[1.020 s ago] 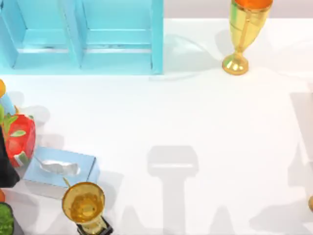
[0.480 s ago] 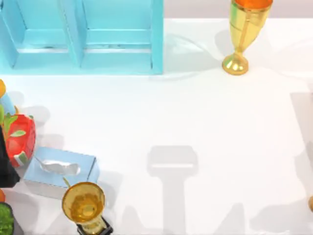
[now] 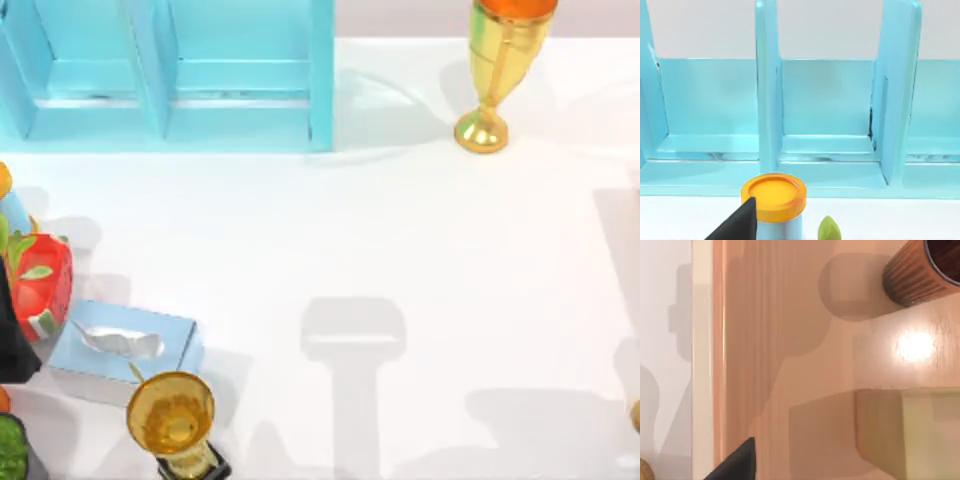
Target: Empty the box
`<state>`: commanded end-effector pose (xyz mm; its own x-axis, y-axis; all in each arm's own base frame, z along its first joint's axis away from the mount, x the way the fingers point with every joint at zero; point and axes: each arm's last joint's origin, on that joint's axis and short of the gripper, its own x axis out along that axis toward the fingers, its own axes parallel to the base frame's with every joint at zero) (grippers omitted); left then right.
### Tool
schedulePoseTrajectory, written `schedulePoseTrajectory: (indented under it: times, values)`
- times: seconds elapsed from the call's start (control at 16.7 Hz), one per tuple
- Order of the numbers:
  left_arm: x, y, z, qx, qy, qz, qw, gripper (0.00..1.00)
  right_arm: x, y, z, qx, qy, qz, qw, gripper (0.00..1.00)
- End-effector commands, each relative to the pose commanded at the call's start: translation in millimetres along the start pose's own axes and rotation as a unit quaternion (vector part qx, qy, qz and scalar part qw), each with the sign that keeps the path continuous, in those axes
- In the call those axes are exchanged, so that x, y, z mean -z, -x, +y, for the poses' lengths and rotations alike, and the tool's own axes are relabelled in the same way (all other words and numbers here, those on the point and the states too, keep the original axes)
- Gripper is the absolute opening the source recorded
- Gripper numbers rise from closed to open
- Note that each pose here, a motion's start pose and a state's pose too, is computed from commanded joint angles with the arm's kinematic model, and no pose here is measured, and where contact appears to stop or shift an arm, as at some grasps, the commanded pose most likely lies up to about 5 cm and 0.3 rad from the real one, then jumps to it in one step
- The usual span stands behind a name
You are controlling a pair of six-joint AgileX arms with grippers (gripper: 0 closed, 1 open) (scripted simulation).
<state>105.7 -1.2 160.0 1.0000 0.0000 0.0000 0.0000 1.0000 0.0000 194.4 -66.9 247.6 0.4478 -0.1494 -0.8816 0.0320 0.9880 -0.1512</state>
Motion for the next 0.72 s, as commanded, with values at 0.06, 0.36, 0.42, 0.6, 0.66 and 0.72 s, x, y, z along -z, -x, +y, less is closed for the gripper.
schedulePoseTrajectory:
  times: [0.06,0.36,0.42,0.6,0.66,0.72]
  values:
    - [0,0,0,0.0,0.0,0.0,1.0,1.0,-9,-6,-9,-0.01,0.0,0.045,0.999,1.0]
    - [0,0,0,0.0,0.0,0.0,1.0,1.0,-41,-33,-52,-0.058,-0.002,0.189,0.98,1.0]
    - [0,0,0,0.0,0.0,0.0,1.0,1.0,-45,-36,-59,-0.065,-0.003,0.204,0.977,1.0]
    - [0,0,0,0.0,0.0,0.0,1.0,1.0,-50,-43,-70,-0.078,-0.004,0.229,0.97,1.0]
    - [0,0,0,0.0,0.0,0.0,1.0,1.0,-50,-44,-71,-0.079,-0.004,0.23,0.97,1.0]
    - [0,0,0,0.0,0.0,0.0,1.0,1.0,-50,-44,-71,-0.079,-0.004,0.23,0.97,1.0]
